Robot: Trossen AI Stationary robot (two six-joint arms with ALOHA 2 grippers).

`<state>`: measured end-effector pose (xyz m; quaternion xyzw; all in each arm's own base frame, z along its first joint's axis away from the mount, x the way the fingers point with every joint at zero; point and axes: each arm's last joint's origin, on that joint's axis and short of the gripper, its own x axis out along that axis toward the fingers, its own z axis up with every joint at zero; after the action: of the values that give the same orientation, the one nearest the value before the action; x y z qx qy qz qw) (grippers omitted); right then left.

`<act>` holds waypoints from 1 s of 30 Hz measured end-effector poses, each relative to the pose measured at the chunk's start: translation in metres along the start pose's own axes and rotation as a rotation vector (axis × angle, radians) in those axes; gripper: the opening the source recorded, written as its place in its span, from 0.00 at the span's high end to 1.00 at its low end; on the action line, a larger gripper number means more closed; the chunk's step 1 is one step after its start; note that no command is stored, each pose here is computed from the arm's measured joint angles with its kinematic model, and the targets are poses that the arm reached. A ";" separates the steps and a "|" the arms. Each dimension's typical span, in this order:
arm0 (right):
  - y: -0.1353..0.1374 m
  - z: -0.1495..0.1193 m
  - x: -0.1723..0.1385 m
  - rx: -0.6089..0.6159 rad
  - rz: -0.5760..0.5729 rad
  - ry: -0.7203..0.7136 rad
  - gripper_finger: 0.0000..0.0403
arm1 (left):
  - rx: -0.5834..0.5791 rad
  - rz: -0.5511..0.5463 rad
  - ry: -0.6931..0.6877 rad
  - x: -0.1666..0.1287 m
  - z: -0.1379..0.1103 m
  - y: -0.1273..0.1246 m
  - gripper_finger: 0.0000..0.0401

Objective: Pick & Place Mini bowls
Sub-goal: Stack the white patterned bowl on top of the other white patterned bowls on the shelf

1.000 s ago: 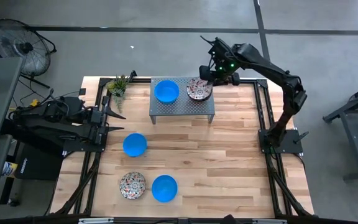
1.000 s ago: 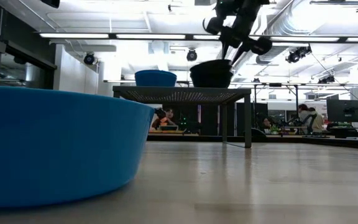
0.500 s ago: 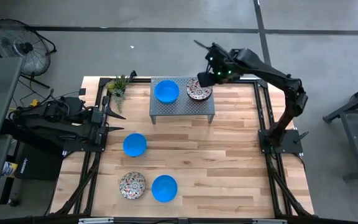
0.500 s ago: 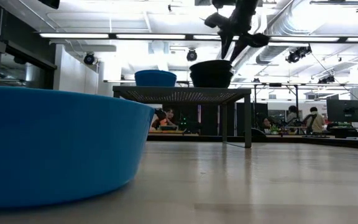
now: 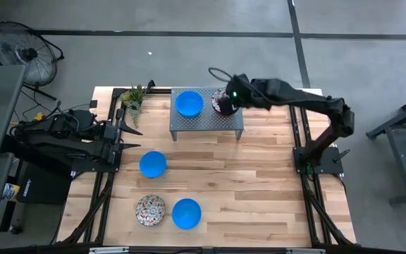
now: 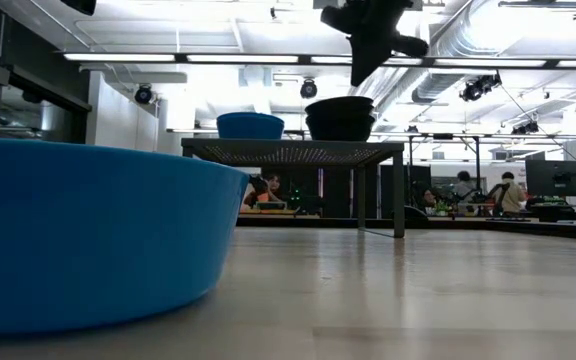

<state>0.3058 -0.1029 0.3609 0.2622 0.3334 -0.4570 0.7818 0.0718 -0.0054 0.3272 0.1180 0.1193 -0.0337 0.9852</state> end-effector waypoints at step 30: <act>-0.042 -0.086 0.052 0.214 0.253 -0.442 1.00 | -0.007 0.006 -0.002 0.000 0.000 0.000 0.57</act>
<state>0.2626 -0.0878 0.2619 0.2767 0.0691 -0.4344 0.8544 0.0718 -0.0053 0.3274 0.1147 0.1183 -0.0303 0.9859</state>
